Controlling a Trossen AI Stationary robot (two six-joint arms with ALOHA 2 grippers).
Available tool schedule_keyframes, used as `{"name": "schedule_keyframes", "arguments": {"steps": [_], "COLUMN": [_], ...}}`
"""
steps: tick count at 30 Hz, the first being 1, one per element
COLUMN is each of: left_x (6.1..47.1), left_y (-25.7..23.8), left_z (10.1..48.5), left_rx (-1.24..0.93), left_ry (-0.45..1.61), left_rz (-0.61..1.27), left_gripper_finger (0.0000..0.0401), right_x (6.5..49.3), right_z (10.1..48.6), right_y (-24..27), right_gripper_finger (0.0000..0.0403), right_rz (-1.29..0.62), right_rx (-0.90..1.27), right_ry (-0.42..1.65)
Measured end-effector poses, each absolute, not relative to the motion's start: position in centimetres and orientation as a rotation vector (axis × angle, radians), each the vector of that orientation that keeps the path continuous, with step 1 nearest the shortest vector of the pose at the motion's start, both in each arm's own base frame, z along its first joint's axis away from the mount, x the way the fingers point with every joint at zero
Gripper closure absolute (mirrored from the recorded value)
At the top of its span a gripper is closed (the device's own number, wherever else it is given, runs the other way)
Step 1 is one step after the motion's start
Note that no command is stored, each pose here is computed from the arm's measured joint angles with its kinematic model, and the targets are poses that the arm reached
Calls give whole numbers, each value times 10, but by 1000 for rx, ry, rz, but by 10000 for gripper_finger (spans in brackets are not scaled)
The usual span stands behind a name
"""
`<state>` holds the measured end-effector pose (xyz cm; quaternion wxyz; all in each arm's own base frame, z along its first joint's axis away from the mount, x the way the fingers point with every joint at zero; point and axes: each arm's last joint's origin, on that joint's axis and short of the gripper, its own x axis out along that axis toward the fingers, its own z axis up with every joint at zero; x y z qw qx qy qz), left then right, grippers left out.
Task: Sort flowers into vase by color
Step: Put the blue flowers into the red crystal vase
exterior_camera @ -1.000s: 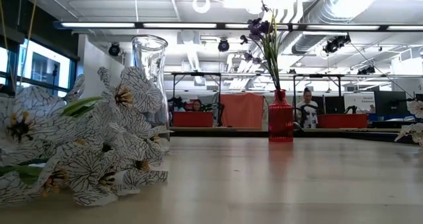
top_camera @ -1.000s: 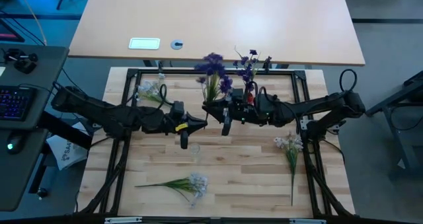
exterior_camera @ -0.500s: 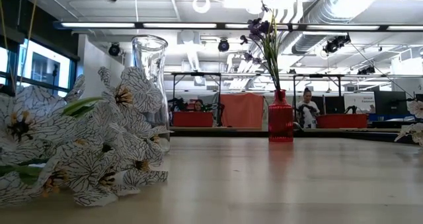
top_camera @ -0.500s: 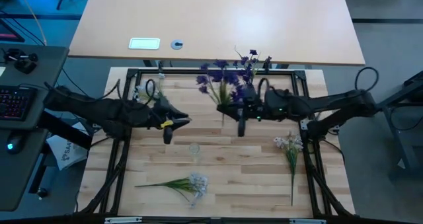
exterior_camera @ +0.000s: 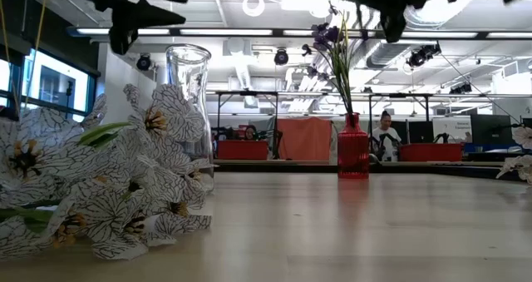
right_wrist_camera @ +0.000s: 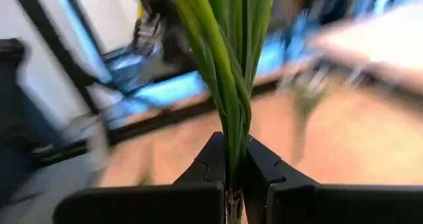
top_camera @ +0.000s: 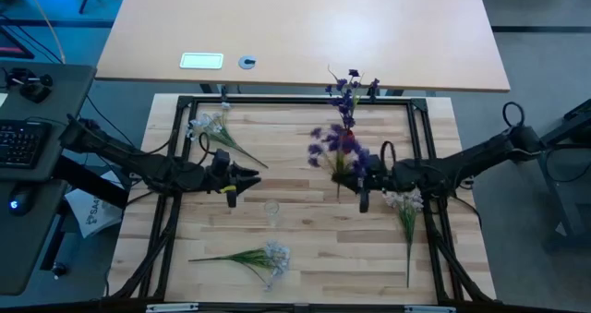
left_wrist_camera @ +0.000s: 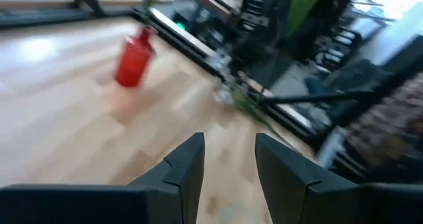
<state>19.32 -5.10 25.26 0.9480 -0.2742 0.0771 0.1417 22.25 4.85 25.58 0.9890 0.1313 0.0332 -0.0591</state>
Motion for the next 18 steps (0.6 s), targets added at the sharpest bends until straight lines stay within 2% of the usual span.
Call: {"name": "schedule_keyframes", "arguments": {"steps": [3,5,13,18], "left_x": [194,195,201,205], "left_y": [-45,-40,-8,26], "left_z": [260,266,285,288], "left_rx": [-530,-522,-320,-311], "left_ry": [101,75,-7,-24], "left_rz": [362,393,497,428], "left_gripper_finger": [277,277,277,277], "right_x": [217,217,213,203], "right_z": [244,239,245,254], "right_y": [35,24,-18,-34], "right_gripper_finger": [399,393,385,394], "right_rz": [-223,-306,-479,-554], "right_rx": [-33,-127,-202,-187], "right_ry": [9,32,32,10]}}
